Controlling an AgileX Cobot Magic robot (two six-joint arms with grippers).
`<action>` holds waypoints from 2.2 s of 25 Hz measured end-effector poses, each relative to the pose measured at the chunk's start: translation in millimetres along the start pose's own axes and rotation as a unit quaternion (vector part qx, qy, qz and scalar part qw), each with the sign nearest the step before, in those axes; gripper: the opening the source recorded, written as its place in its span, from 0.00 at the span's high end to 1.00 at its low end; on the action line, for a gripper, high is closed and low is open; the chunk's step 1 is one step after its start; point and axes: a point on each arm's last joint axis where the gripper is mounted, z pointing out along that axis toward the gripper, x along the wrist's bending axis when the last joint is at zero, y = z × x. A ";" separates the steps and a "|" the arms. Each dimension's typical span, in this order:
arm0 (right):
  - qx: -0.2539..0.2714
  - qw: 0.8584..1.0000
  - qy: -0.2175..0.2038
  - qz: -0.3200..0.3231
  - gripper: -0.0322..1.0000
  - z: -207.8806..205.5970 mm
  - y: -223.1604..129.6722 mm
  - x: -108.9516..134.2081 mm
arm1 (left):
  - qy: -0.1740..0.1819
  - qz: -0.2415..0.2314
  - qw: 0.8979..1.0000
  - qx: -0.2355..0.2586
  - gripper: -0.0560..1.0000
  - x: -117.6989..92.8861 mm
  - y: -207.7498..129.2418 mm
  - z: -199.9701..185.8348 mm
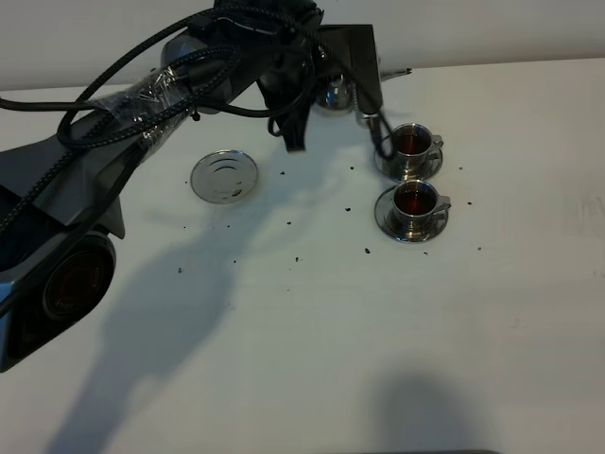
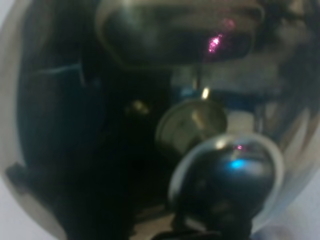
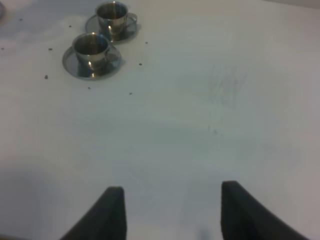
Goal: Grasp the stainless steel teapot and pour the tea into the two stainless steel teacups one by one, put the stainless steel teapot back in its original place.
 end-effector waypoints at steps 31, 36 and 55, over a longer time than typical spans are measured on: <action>0.000 1.000 0.000 0.000 0.56 0.0 0.0 0.0 | -0.204 -0.338 0.919 -0.010 0.74 -1.4 -27.3 -8.8; 0.000 1.000 0.000 0.000 0.56 0.0 0.0 0.0 | -0.197 -0.385 0.902 0.008 0.74 19.0 -57.1 -24.6; 0.000 1.000 0.000 0.000 0.56 -0.1 0.0 0.0 | -0.138 -0.534 0.834 0.035 0.74 -26.7 -154.8 -13.4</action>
